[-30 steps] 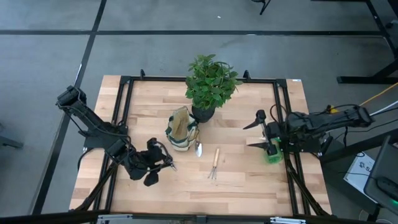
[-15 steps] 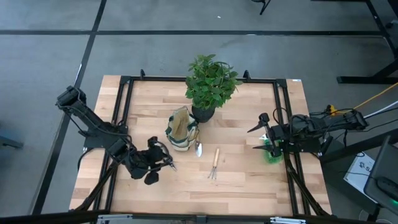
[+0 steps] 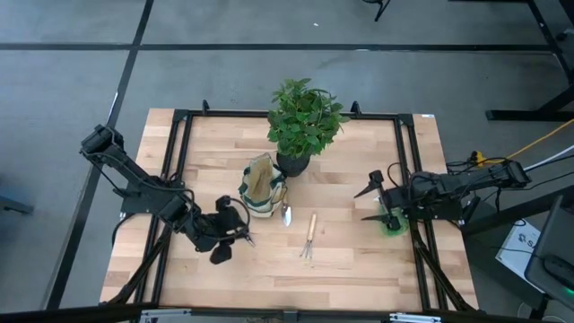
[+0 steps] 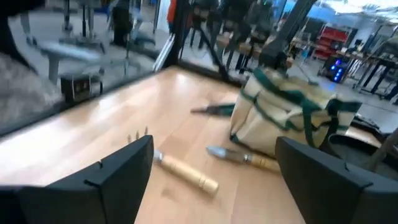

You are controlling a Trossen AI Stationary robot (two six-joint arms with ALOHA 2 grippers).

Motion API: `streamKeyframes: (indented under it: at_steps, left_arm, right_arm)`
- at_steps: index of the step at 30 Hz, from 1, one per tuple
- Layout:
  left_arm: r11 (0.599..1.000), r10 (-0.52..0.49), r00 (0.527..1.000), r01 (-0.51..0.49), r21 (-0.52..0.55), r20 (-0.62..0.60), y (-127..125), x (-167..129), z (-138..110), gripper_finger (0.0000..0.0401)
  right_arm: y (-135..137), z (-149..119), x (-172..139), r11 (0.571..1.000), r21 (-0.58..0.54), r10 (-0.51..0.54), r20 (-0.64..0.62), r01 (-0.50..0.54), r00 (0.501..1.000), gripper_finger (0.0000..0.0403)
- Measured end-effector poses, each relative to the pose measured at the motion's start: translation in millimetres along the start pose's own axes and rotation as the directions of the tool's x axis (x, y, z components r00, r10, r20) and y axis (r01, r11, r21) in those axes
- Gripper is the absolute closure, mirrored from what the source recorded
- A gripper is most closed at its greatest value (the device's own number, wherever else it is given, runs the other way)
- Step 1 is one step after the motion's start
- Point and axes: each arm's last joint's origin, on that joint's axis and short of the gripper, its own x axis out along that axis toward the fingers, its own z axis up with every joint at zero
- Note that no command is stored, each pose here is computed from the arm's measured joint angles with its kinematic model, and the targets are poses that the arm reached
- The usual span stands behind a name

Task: Pick & Place Garden tools in Gardening bag
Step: Put the green shears into the white bag

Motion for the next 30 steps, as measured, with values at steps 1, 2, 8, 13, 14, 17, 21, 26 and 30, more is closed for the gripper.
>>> streamKeyframes:
  at_steps: [1, 2, 8, 13, 14, 17, 21, 26, 30]
  left_arm:
    - [1.000, -0.005, 1.000, 0.005, 0.001, -0.005, 0, 0, 0, 0.0274]
    - [1.000, -0.011, 1.000, 0.011, 0.001, -0.012, 0, 0, -1, 0.0274]
    - [1.000, 0.001, 0.999, -0.001, 0.014, -0.034, 1, 0, -3, 0.0274]
    - [1.000, 0.006, 1.000, -0.005, 0.014, -0.031, 1, 0, -3, 0.0274]
    - [1.000, 0.006, 1.000, -0.005, 0.014, -0.031, 1, 0, -3, 0.0274]
    - [1.000, 0.006, 1.000, -0.006, 0.014, -0.031, 1, 0, -3, 0.0274]
    - [1.000, 0.014, 1.000, -0.013, 0.015, -0.025, 2, 0, -2, 0.0274]
    - [1.000, 0.018, 0.999, -0.018, 0.019, -0.032, 2, 0, -3, 0.0274]
    - [1.000, 0.007, 0.999, -0.006, 0.021, -0.046, 2, 0, -4, 0.0274]
  right_arm:
    - [1, -3, 0, 1.000, -0.012, 0.006, -0.030, -0.006, 1.000, 0.0062]
    - [1, -6, 0, 1.000, -0.019, 0.005, -0.060, -0.006, 0.998, 0.0062]
    - [-2, -12, 0, 0.992, 0.004, -0.127, -0.154, 0.130, 0.980, 0.0062]
    - [-4, -11, -1, 0.982, -0.012, -0.188, -0.158, 0.188, 0.970, 0.0062]
    - [-4, -12, -1, 0.981, 0.008, -0.189, -0.158, 0.193, 0.969, 0.0062]
    - [-5, -12, -1, 0.978, 0.029, -0.199, -0.161, 0.206, 0.967, 0.0062]
    - [-9, -13, -2, 0.973, 0.016, -0.224, -0.168, 0.230, 0.960, 0.0062]
    - [-14, -15, -3, 0.972, 0.004, -0.231, -0.182, 0.235, 0.956, 0.0062]
    - [-20, -17, -5, 0.956, 0.000, -0.286, -0.197, 0.292, 0.938, 0.0062]
